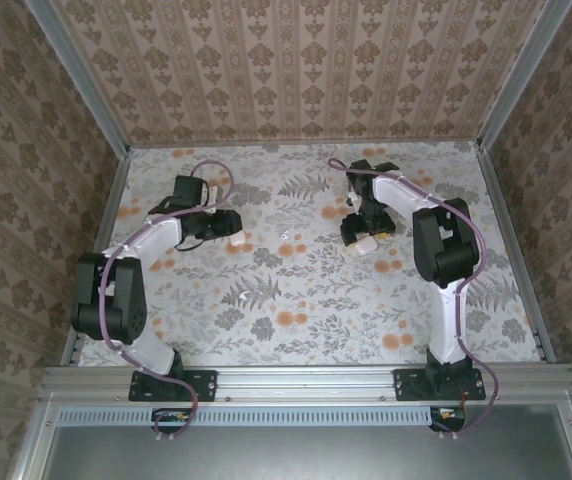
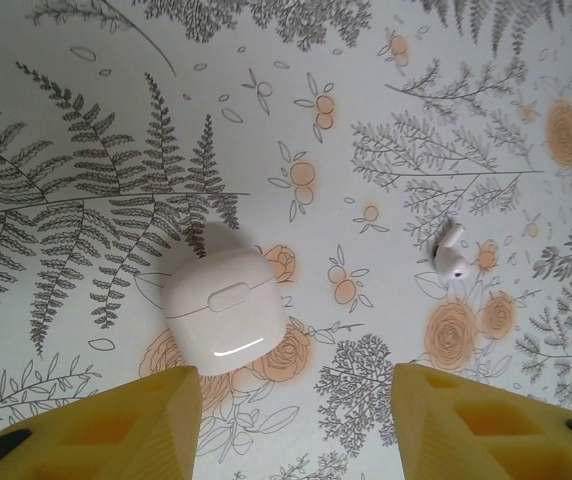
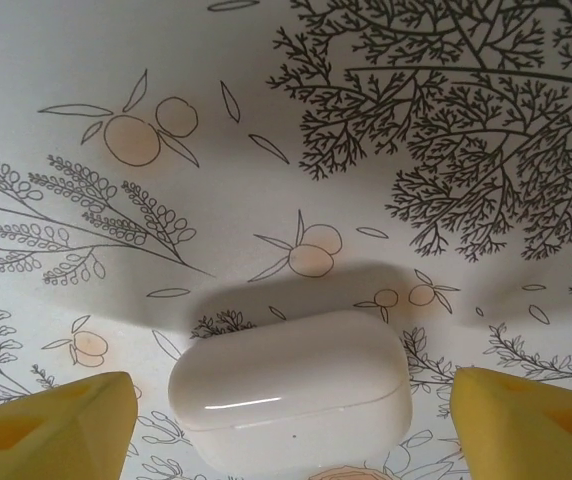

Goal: Insert the wireless bluetooth earbuds into the charging case

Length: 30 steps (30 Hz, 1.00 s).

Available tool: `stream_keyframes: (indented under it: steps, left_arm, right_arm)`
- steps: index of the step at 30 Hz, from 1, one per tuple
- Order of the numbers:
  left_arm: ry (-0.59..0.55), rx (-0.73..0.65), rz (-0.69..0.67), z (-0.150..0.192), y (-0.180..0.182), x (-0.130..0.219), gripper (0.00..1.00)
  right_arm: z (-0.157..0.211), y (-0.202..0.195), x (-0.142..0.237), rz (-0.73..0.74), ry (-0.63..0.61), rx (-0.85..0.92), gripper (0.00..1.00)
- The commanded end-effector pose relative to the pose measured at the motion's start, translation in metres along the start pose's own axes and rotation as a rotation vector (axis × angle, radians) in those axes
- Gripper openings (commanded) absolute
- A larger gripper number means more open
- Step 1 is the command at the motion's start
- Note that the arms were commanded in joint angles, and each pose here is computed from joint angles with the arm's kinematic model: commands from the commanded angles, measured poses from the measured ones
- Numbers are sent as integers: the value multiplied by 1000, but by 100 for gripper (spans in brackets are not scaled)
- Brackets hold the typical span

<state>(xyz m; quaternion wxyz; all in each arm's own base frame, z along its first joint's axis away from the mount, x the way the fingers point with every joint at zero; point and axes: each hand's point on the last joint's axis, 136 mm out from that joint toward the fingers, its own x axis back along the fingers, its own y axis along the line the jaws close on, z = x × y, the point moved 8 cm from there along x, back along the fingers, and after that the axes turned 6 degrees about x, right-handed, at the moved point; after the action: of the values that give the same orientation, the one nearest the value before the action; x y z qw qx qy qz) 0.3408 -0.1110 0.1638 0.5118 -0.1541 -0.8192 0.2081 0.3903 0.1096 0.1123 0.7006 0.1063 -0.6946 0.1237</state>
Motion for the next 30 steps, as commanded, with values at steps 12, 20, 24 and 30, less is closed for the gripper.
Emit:
stream_keyframes:
  steps: [12, 20, 24, 30]
  left_arm:
    - [0, -15, 37, 9, -5, 14, 52]
    - [-59, -46, 79, 11, -14, 29, 52]
    - [-104, -86, 123, 15, -23, 40, 52]
    - [-178, -205, 224, 28, -55, 54, 52]
  right_arm:
    - [13, -1, -27, 2, 137, 21, 83]
    - [19, 7, -27, -77, 140, -36, 63]
    - [27, 19, -22, -194, 112, -98, 58]
    - [45, 33, -4, -333, 17, -239, 55]
